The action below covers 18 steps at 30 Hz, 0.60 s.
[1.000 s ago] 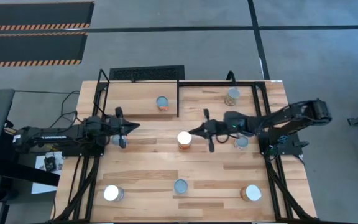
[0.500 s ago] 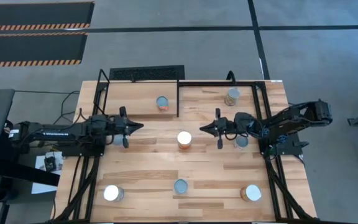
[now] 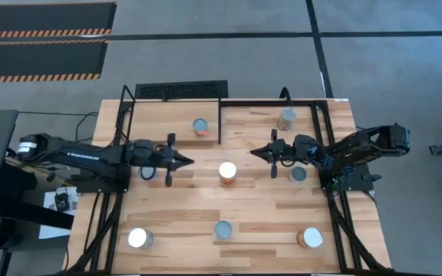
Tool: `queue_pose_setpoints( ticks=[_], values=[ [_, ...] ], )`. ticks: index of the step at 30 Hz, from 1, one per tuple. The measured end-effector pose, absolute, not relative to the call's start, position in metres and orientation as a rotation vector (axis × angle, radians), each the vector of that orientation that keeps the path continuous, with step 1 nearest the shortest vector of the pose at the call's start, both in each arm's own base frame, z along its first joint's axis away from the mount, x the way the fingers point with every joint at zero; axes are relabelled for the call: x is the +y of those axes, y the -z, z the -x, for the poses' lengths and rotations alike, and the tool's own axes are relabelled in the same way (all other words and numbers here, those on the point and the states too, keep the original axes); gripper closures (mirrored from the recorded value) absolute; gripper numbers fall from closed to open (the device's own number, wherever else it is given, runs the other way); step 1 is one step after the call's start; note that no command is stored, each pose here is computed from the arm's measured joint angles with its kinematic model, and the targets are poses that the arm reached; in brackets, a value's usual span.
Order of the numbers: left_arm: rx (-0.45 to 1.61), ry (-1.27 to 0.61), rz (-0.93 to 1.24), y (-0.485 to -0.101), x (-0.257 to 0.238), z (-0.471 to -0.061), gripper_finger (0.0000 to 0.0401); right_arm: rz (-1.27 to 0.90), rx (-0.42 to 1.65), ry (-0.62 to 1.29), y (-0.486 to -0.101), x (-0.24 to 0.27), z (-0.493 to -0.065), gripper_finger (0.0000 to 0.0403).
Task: Pick and place cans onto a shelf
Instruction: Put the top canned corn on the shelf
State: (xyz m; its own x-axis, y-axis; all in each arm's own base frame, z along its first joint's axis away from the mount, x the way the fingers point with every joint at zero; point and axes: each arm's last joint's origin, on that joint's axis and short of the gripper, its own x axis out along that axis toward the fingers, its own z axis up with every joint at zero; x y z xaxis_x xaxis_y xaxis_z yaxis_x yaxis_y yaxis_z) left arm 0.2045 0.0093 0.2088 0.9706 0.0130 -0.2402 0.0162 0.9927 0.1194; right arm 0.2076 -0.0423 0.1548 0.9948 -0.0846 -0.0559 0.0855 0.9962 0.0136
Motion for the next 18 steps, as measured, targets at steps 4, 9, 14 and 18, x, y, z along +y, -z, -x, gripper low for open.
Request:
queue_pose_setpoints(
  ticks=[4, 9, 14, 18],
  values=[
    [0.303, 0.106, -0.117, -0.209, 0.005, -0.233, 0.0401, -0.023, 0.08, 0.066, -0.152, -0.042, -0.207, 0.0392],
    [0.359, 0.188, -0.172, -0.212, -0.012, -0.273, 0.04, 0.017, 0.069, 0.078, -0.155, -0.05, -0.207, 0.0388],
    [0.559, 0.154, -0.249, -0.214, -0.031, -0.305, 0.0368, 0.041, 0.047, 0.044, -0.16, -0.063, -0.207, 0.0387],
    [0.663, 0.057, -0.327, -0.209, -0.044, -0.326, 0.0321, 0.032, 0.057, 0.036, -0.159, -0.07, -0.204, 0.0388]
  ],
)
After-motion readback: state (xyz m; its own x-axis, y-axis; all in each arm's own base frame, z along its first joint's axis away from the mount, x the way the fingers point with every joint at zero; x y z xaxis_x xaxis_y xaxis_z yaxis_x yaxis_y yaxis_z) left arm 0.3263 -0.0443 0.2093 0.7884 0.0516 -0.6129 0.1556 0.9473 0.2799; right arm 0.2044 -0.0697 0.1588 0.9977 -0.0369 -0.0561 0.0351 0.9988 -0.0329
